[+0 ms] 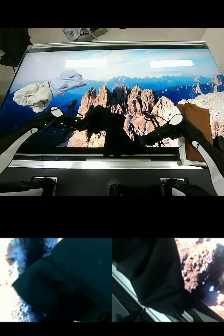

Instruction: Fold the shirts.

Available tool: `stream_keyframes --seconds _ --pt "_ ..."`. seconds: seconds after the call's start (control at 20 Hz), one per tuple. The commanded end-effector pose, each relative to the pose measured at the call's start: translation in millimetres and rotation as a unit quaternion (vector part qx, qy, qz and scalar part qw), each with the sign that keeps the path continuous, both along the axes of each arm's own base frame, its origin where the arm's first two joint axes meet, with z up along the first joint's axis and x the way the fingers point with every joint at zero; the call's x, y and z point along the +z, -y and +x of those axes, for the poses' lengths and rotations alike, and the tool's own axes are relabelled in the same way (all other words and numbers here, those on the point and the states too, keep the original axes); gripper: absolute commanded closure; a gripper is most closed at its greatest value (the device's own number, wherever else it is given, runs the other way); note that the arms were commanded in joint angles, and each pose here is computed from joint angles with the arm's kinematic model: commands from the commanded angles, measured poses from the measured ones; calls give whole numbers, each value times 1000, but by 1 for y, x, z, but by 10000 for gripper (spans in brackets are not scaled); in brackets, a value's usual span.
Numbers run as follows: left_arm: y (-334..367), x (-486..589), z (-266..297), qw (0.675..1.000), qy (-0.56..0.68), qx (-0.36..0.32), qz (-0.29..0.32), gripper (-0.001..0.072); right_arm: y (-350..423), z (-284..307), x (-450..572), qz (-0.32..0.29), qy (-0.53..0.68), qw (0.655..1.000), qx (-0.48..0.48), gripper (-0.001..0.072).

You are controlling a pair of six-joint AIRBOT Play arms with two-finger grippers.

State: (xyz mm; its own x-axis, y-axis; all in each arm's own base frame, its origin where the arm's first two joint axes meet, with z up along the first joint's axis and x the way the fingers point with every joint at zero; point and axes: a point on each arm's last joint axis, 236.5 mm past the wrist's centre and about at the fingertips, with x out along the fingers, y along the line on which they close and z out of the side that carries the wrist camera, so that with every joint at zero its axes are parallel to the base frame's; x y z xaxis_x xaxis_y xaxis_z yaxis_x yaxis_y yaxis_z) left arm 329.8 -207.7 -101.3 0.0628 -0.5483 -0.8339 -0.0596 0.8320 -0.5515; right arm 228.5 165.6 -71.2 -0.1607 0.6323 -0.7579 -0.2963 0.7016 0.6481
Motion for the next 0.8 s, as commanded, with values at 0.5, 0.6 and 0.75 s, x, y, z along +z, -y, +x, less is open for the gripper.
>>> stream_keyframes --seconds 0.5,0.6,0.75 --pt "-24 57 33 991 122 -41 45 681 -23 8 -7 -29 43 996 73 667" --pt "-58 129 69 967 231 -32 99 681 17 52 38 -85 138 983 80 668" --pt "-124 292 101 903 401 61 141 681 106 131 175 -197 344 918 -13 667"
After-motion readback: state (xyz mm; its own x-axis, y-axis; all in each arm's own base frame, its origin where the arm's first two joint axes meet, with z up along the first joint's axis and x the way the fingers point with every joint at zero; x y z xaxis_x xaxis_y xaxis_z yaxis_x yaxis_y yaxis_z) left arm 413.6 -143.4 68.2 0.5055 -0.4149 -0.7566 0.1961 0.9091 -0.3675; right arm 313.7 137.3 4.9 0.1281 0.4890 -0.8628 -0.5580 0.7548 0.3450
